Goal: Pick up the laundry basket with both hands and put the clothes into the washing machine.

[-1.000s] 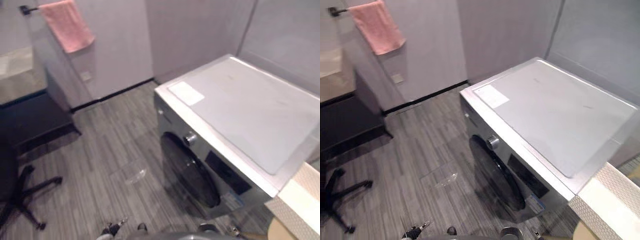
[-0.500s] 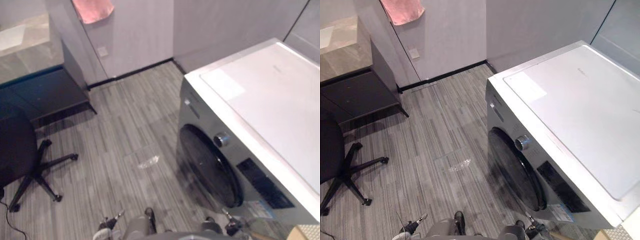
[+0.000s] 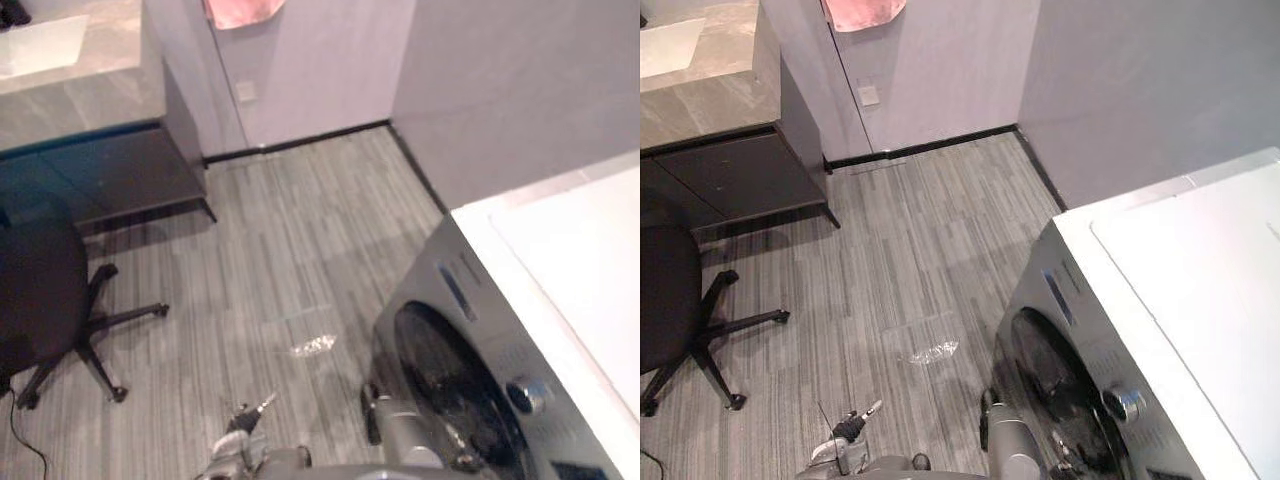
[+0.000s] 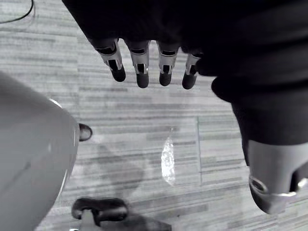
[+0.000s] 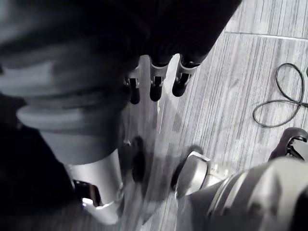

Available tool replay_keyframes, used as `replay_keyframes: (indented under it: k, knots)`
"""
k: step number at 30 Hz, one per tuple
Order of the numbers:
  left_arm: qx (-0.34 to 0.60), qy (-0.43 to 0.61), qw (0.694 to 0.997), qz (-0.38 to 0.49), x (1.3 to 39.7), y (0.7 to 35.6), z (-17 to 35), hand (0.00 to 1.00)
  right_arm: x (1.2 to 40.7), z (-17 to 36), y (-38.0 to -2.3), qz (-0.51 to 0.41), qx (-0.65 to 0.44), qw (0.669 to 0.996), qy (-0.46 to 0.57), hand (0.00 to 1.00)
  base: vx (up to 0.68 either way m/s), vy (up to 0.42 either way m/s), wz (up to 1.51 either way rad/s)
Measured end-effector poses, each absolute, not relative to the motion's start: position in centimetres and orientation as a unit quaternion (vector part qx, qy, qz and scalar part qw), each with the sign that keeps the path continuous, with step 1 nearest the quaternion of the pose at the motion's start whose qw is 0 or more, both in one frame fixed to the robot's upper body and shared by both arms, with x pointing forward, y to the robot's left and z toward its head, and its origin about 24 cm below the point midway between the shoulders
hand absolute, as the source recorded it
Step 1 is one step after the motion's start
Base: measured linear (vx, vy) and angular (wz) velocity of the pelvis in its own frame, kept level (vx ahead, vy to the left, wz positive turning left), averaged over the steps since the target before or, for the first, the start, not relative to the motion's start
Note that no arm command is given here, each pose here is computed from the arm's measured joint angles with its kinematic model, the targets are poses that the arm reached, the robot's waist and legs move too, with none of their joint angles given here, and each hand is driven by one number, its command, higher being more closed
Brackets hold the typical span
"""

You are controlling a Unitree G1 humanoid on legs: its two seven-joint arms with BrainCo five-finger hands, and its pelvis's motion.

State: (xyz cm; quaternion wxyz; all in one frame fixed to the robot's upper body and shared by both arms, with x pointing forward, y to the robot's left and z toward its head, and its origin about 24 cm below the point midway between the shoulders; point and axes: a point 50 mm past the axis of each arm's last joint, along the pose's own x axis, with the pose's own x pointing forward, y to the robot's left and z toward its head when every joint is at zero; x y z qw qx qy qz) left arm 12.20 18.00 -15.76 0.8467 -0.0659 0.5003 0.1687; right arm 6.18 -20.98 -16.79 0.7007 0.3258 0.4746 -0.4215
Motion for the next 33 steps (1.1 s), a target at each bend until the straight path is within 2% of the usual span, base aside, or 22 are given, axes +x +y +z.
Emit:
replay_keyframes:
  k: [4, 8, 12, 17, 21, 23, 28, 32, 33]
  knots:
    - [-0.101, 0.492, 0.848, 0.167, 12.8, 16.6, -15.7, 0.00, 3.7, -17.3, -20.9, -0.443, 0.357, 0.645, 0.510, 0.00, 0.30, -0.166, 0.07]
    - [-0.091, 0.488, 0.853, 0.163, 13.1, 17.0, -15.5, 0.00, 2.8, -17.3, -21.1, -0.449, 0.349, 0.637, 0.520, 0.00, 0.18, -0.055, 0.06]
    - [-0.068, 0.500, 0.845, 0.176, 11.6, 18.5, -15.8, 0.00, 1.5, -17.6, -20.8, -0.453, 0.348, 0.620, 0.539, 0.00, 0.15, -0.011, 0.13]
    - [-0.029, 0.497, 0.856, 0.141, 12.4, 18.1, -15.6, 0.00, 0.2, -17.6, -20.7, -0.451, 0.334, 0.616, 0.554, 0.00, 0.12, 0.034, 0.29]
    - [-0.014, 0.493, 0.861, 0.126, 12.8, 18.0, -15.5, 0.00, 0.3, -17.5, -21.2, -0.432, 0.281, 0.656, 0.552, 0.00, -0.02, 0.098, 0.65]
    - [0.009, 0.506, 0.851, 0.138, 11.4, 19.8, -15.7, 0.00, 1.7, -17.6, -20.4, -0.395, 0.261, 0.684, 0.555, 0.00, -0.07, 0.150, 0.13]
    - [0.036, 0.501, 0.854, 0.132, 11.8, 20.9, -15.4, 0.00, 2.0, -17.7, -19.9, -0.388, 0.274, 0.687, 0.550, 0.00, -0.14, 0.065, 0.60]
    - [0.048, 0.525, 0.842, 0.115, 10.3, 20.3, -16.0, 0.00, 2.3, -17.6, -20.2, -0.382, 0.263, 0.697, 0.547, 0.00, -0.14, 0.018, 0.05]
    - [0.051, 0.534, 0.836, 0.114, 9.6, 20.4, -16.2, 0.00, 2.8, -17.5, -20.4, -0.372, 0.249, 0.710, 0.543, 0.00, -0.10, 0.010, -0.25]
